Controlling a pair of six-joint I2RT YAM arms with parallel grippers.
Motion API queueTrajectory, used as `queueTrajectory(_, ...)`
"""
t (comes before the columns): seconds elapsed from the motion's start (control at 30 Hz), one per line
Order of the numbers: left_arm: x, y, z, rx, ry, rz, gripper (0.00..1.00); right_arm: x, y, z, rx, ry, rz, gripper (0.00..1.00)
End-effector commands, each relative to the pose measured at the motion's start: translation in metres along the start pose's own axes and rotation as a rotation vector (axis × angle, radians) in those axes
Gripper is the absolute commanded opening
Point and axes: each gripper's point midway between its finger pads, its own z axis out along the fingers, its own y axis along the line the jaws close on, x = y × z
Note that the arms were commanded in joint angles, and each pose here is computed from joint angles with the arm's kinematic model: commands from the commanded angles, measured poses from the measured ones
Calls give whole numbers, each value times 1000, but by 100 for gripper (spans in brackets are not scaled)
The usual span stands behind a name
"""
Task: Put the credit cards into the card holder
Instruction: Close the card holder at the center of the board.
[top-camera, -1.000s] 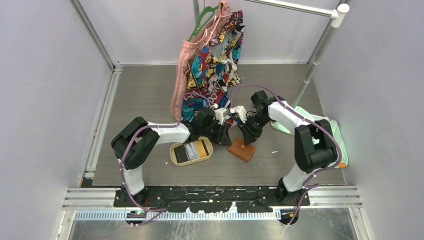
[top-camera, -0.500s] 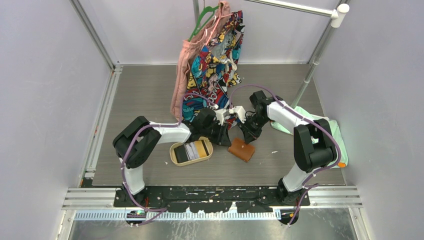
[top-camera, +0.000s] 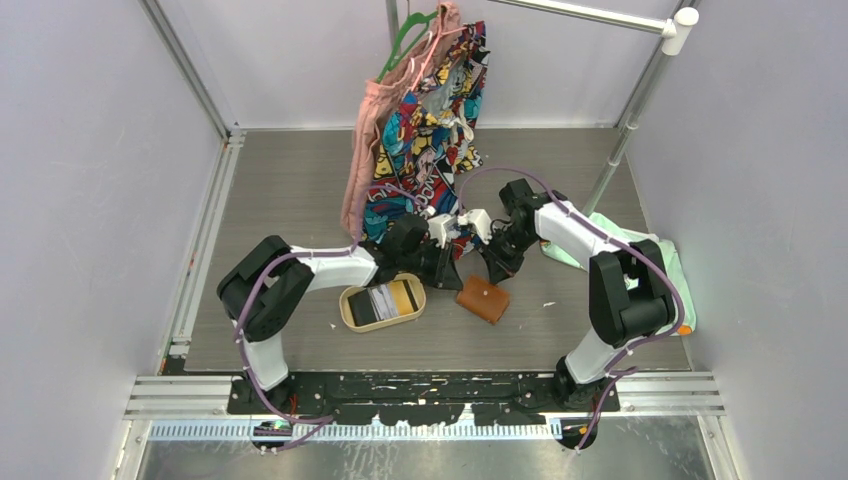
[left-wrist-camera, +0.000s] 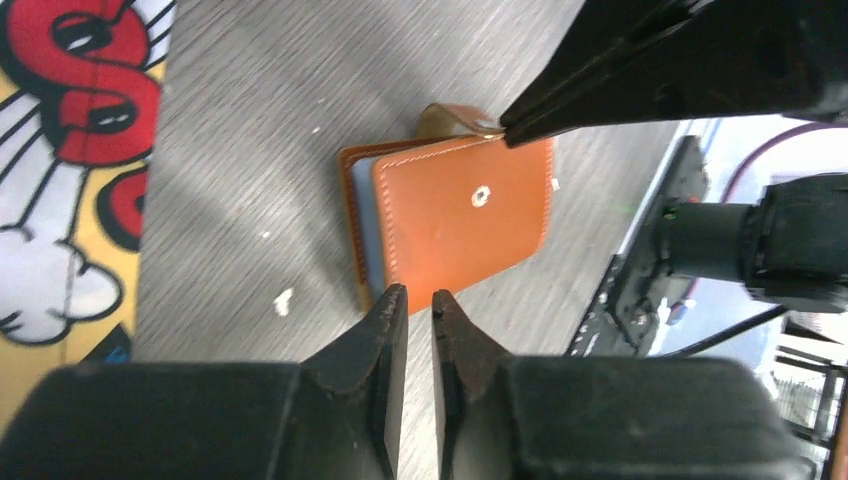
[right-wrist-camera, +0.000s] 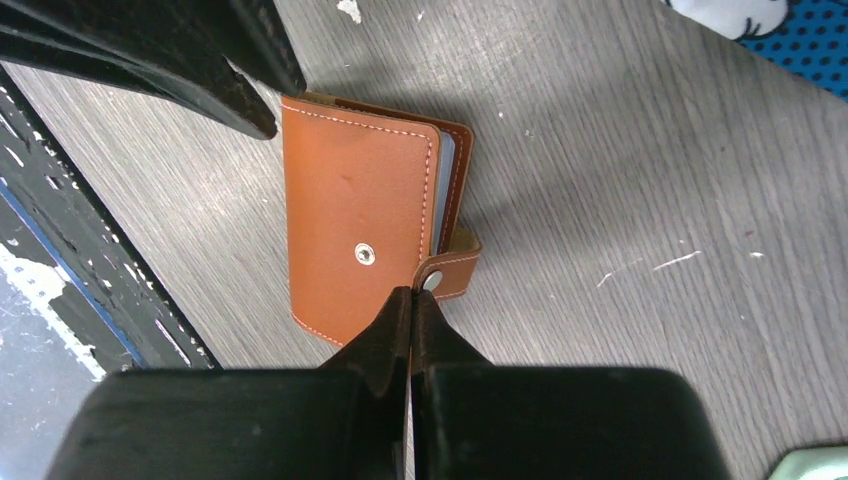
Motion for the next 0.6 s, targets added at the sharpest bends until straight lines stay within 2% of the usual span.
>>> queueTrajectory(0.0, -20, -44, -4, 194, -53, -15, 13, -27, 3, -22, 36, -99, -85, 1)
queueTrajectory(0.17, -19, -48, 10, 243, -44, -63, 11, -27, 1, -23, 50, -101, -91, 1)
queueTrajectory(0.47, -7, -34, 30, 205, 1, -97, 8, -18, 1, -15, 43, -61, -98, 1)
queueTrajectory(0.57, -3, -29, 33, 193, 10, -106, 7, -15, -8, -14, 87, -46, -81, 8)
